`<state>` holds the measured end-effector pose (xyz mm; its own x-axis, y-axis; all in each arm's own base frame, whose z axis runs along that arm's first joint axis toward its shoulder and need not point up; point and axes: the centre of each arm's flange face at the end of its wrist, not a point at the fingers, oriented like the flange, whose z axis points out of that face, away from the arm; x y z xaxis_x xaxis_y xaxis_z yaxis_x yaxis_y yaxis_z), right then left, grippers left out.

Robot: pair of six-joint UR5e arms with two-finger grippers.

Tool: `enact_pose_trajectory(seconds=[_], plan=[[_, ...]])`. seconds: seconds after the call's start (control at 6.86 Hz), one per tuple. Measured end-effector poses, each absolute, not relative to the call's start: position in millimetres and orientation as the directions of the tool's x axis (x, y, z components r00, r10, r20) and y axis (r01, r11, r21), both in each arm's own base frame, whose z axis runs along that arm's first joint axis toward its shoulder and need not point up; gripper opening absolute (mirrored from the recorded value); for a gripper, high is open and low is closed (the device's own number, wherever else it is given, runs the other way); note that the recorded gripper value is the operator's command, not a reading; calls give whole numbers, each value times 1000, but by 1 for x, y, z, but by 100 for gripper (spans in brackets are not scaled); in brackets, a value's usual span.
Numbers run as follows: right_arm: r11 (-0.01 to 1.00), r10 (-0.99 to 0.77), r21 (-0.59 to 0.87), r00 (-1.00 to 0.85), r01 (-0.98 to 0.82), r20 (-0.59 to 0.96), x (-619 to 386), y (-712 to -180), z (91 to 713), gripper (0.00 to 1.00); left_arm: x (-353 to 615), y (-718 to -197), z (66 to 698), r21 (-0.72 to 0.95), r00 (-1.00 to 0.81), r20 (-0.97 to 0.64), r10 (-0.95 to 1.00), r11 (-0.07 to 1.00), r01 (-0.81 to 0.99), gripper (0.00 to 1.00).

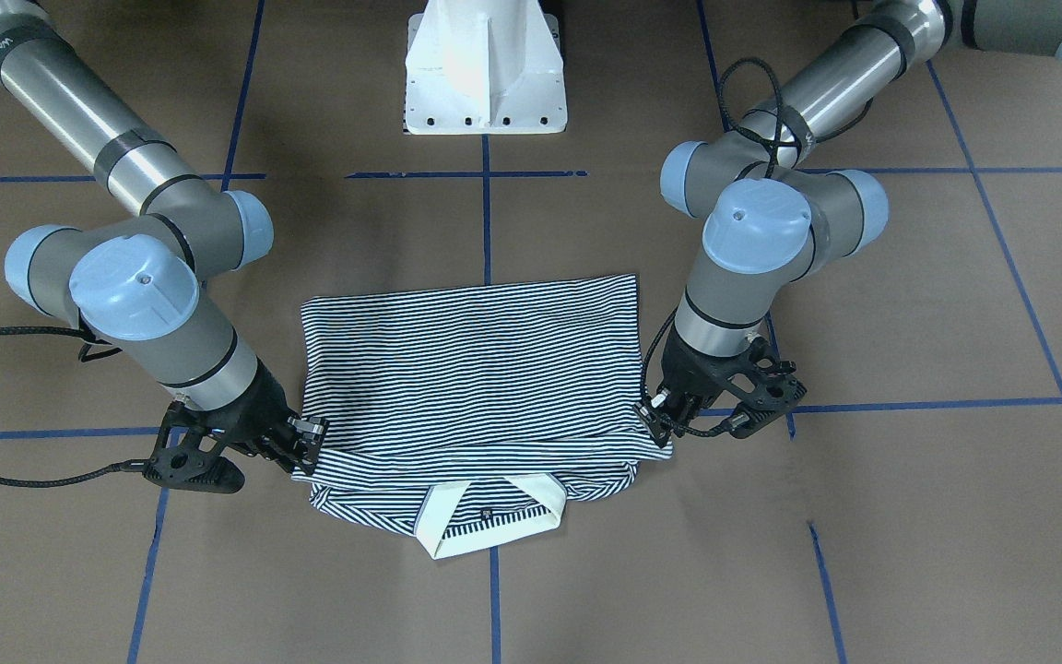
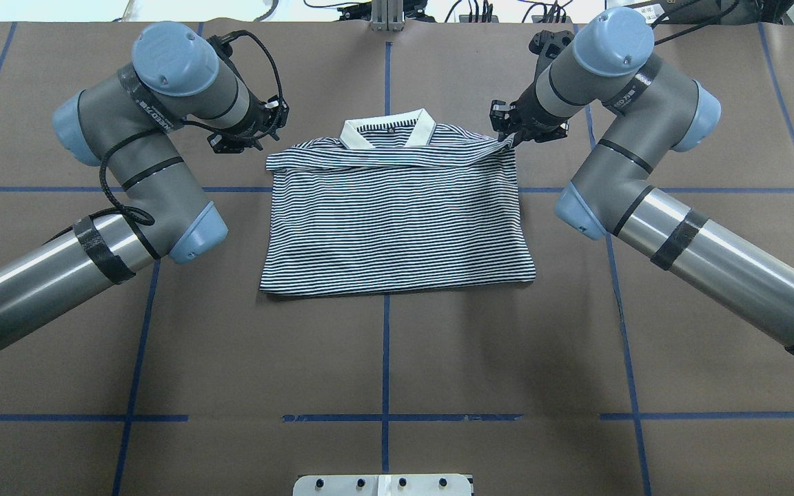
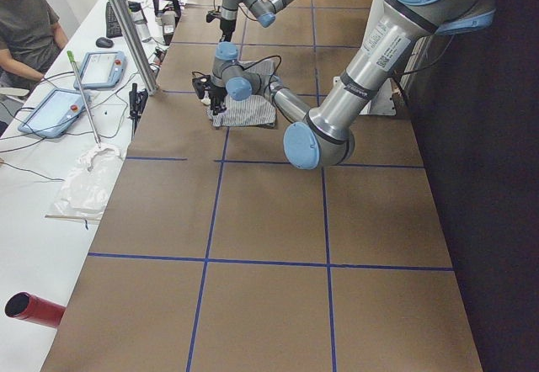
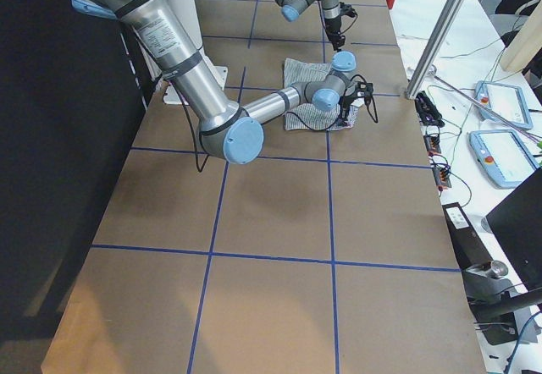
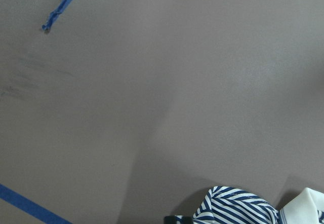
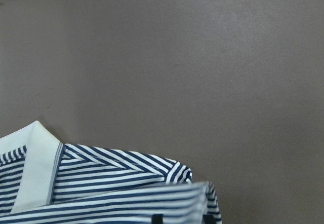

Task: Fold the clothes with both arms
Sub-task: 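Lay the hem down near the collar with both grippers, then lower the right gripper to the folded shirt's side edge nearest it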

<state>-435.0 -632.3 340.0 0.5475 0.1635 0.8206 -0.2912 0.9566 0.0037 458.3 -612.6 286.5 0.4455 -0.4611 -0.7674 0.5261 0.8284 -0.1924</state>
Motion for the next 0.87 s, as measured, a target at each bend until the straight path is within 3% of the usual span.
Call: enact_pose_trajectory(seconds=[0.44, 0.87], plan=[[960, 136, 20, 525, -281, 840, -431, -616, 346, 100, 454, -610, 281, -189, 439, -777, -452, 831, 523, 100], [970, 150, -30, 498, -241, 854, -440, -522, 363, 100, 446, -603, 266, -185, 421, -794, -439, 834, 520, 100]])
